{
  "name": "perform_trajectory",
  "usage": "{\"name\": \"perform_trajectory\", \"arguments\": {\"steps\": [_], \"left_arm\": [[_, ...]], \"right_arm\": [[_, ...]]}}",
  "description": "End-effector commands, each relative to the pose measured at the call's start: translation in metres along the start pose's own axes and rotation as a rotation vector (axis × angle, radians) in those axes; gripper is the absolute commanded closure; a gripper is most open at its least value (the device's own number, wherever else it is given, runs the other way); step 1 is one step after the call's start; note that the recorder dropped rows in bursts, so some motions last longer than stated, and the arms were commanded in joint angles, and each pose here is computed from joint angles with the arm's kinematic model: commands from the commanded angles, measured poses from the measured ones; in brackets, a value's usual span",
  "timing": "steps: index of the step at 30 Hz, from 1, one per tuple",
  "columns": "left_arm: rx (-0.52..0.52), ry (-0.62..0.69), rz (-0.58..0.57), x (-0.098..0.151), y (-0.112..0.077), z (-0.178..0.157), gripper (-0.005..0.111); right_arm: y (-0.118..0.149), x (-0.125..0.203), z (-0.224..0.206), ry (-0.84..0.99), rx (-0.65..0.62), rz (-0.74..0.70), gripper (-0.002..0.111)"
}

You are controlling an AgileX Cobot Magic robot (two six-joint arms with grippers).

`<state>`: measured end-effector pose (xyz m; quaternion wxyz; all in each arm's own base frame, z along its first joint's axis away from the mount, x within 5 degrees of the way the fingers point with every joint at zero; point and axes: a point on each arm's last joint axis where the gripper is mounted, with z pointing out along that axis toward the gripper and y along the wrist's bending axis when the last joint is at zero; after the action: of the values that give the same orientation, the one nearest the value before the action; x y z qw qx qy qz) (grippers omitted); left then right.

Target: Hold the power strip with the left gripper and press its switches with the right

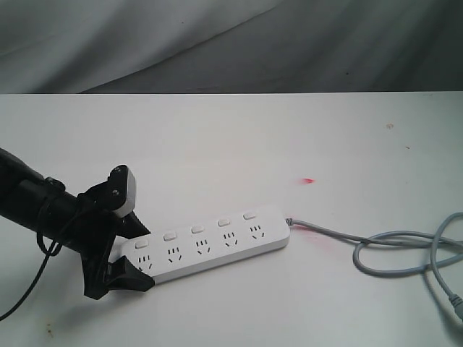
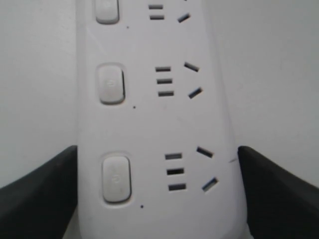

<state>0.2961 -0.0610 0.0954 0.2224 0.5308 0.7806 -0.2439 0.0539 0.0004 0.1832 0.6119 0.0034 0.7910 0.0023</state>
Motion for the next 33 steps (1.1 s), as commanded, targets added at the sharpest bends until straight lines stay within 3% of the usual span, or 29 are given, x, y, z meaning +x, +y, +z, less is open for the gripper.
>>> {"name": "perform_trajectory", "arguments": {"steps": [1,6,13,21,23,26,28,31,33], "left_arm": [[-0.008,0.004,0.013,-0.002,0.001,0.001,0.107],[-0.008,0.004,0.013,-0.002,0.001,0.001,0.107],[-0.008,0.004,0.013,-0.002,0.001,0.001,0.107],[-0.008,0.004,0.013,-0.002,0.001,0.001,0.107],[-0.008,0.004,0.013,-0.002,0.001,0.001,0.107],[-0.008,0.004,0.013,-0.002,0.001,0.001,0.107],[-0.008,0.004,0.013,-0.002,0.001,0.001,0.107],[-0.008,0.004,0.013,-0.002,0.001,0.001,0.107],[-0.008,0.004,0.013,-0.002,0.001,0.001,0.107]], "right_arm": [[-0.002,-0.001,0.000,-0.018,0.024,-0.051,0.108],[-0.003,-0.017,-0.002,-0.189,0.055,-0.165,0.108],[0.003,-0.055,-0.019,-0.661,0.033,-0.178,0.108],[0.003,-0.068,-0.032,-0.862,0.024,-0.122,0.108],[0.002,-0.073,-0.038,-0.947,-0.052,0.062,0.108],[-0.005,-0.080,-0.050,-1.090,-0.211,0.460,0.108],[-0.012,-0.081,-0.048,-1.060,-0.206,0.631,0.108],[-0.014,-0.096,-0.051,-0.964,-0.199,0.726,0.108],[-0.011,-0.112,-0.058,-0.881,-0.175,0.671,0.108]]}}
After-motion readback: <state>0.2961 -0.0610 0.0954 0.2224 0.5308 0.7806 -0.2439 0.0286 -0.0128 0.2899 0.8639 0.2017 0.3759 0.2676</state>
